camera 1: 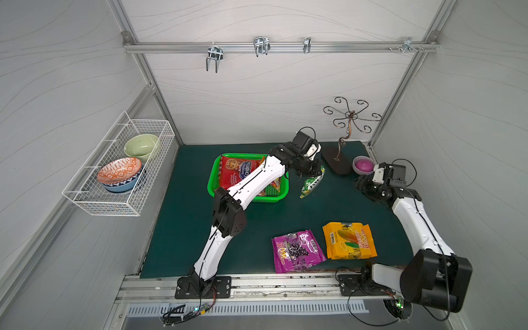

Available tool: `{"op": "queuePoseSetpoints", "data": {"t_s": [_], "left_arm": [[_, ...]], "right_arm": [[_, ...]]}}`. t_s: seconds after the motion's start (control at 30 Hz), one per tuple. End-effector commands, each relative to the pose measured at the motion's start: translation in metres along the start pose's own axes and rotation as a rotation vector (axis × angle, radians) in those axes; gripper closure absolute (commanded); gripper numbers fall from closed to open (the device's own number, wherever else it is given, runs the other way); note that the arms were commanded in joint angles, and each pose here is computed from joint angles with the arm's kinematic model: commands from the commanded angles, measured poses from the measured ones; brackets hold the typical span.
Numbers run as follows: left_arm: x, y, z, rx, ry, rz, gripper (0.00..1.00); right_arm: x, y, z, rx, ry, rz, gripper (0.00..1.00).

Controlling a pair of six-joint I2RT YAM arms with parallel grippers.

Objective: Put the candies in the basket
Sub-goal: Place the candy in the basket.

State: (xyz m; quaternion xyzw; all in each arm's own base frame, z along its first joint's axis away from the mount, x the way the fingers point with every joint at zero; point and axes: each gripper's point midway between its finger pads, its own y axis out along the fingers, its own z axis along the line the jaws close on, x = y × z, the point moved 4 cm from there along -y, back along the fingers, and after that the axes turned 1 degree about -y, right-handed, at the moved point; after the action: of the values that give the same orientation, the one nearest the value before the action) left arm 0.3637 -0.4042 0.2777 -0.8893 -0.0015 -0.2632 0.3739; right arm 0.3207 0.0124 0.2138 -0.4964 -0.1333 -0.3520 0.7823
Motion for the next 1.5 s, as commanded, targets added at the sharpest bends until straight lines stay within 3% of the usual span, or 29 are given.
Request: {"op": "queuePoseSetpoints", "data": {"t_s": [0.0, 0.27, 0.47, 0.8, 1.1, 1.2, 1.3, 1.47], "left_arm": [[0.025, -0.070, 0.000, 0.018, 0.038, -0.122, 1.00], [0.053, -0.156, 0.046, 0.102, -0.023, -0.270, 1.00], [0.067, -0.183, 0.085, 0.167, -0.082, -0.338, 1.00], [0.078, -0.140, 0.149, 0.240, -0.160, -0.307, 1.00], [0.064, -0.052, 0.237, 0.336, -0.243, -0.177, 1.00], [0.053, -0.028, 0.262, 0.290, -0.313, -0.116, 1.00], [0.048, -0.025, 0.271, 0.268, -0.358, -0.101, 1.00], [0.052, -0.030, 0.246, 0.069, -0.488, -0.104, 1.00]], "right_arm": [[0.003, -0.006, 0.032, 0.045, -0.108, 0.009, 0.36], [-0.010, 0.010, 0.056, 0.104, -0.173, 0.079, 0.36], [-0.015, 0.014, 0.059, 0.122, -0.183, 0.105, 0.36], [-0.030, 0.022, 0.052, 0.118, -0.190, 0.169, 0.36], [-0.037, 0.016, 0.047, 0.093, -0.214, 0.184, 0.37], [-0.037, 0.015, 0.048, 0.097, -0.217, 0.187, 0.36], [-0.037, 0.015, 0.059, 0.143, -0.234, 0.198, 0.36], [-0.045, 0.026, 0.100, 0.185, -0.371, 0.237, 0.36]]}}
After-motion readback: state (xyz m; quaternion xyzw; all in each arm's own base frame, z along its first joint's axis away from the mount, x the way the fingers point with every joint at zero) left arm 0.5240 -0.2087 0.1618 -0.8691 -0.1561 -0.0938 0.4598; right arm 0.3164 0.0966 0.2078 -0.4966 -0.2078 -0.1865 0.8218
